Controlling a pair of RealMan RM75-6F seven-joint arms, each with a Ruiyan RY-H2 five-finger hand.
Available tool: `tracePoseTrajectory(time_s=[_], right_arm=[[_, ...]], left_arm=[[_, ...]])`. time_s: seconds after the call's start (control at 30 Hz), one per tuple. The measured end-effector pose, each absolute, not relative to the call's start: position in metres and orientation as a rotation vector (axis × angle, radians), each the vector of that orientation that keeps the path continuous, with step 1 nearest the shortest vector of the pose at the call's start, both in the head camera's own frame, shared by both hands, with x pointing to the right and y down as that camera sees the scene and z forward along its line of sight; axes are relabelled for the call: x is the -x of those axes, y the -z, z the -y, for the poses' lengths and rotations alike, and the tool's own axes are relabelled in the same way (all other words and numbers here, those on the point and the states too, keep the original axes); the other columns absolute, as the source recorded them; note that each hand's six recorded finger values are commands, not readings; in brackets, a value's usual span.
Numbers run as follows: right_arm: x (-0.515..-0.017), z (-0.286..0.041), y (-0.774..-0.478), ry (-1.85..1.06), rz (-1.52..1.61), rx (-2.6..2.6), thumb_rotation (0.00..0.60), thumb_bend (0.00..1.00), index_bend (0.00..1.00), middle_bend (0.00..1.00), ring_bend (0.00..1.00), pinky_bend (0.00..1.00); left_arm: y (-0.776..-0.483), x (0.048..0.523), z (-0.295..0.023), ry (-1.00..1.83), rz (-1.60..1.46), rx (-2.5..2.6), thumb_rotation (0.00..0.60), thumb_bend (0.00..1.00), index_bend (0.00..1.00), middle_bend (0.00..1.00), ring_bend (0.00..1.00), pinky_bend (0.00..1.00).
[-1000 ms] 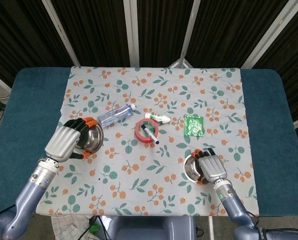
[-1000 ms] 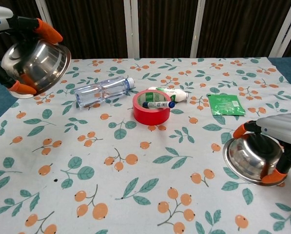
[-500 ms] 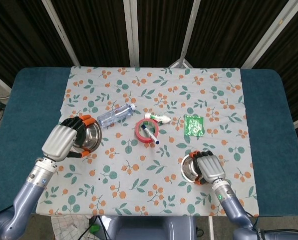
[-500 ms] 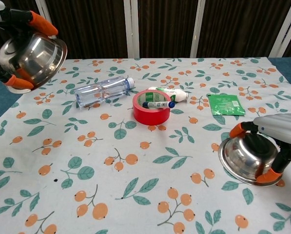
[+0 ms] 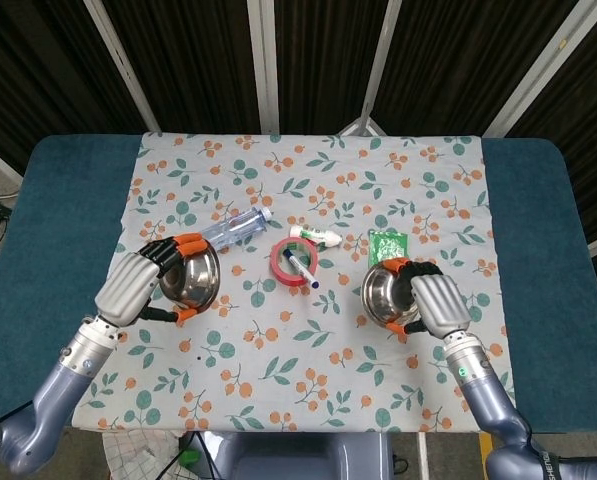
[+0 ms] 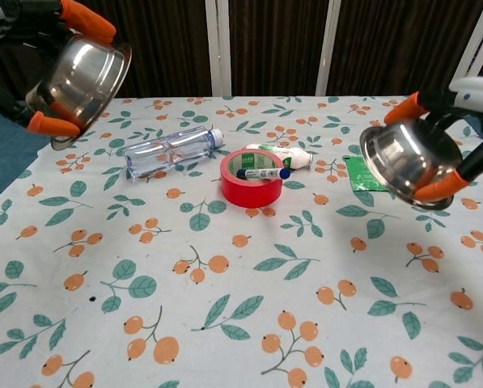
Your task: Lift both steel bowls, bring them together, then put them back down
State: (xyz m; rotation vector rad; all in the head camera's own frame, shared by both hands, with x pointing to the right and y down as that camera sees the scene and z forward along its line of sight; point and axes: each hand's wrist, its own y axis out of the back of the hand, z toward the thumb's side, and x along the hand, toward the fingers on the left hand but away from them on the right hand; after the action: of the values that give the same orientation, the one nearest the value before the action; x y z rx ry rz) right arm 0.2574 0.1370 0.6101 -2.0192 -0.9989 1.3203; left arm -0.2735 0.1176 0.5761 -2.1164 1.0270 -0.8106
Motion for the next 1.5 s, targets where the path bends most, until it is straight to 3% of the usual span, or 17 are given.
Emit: tracePoseTrajectory(time_s=[0.3, 0.63, 0.97, 1.5], right_arm=[[-0.267, -0.109, -0.574, -1.011, 1.399, 2.342, 0.600, 0.17, 0.44, 0.33, 0.46, 0.15], [-0.285, -0.082, -0.554, -0.640, 1.681, 2.674, 0.600, 0.17, 0.45, 0.33, 0.46, 0.14], [-0.275, -0.085, -0.563, -0.521, 1.599, 2.841, 0.600, 0.17, 0.45, 0.33, 0.46, 0.14], [-0.239, -0.110, -0.568, -0.470, 1.543, 2.857, 0.600, 0.17, 0.46, 0.33, 0.46, 0.14]], left_arm=[[-0.595, 0.270, -0.124, 0.618, -1.150, 2.315, 0.600, 0.00, 0.22, 0.15, 0.20, 0.35], [-0.597, 0.268, -0.119, 0.286, -1.358, 2.420, 0.600, 0.00, 0.23, 0.14, 0.20, 0.33], [-0.595, 0.257, -0.121, -0.010, -1.480, 2.427, 0.600, 0.00, 0.23, 0.14, 0.20, 0.33], [-0.608, 0.230, -0.136, -0.099, -1.430, 2.371, 0.600, 0.00, 0.24, 0.15, 0.20, 0.33]])
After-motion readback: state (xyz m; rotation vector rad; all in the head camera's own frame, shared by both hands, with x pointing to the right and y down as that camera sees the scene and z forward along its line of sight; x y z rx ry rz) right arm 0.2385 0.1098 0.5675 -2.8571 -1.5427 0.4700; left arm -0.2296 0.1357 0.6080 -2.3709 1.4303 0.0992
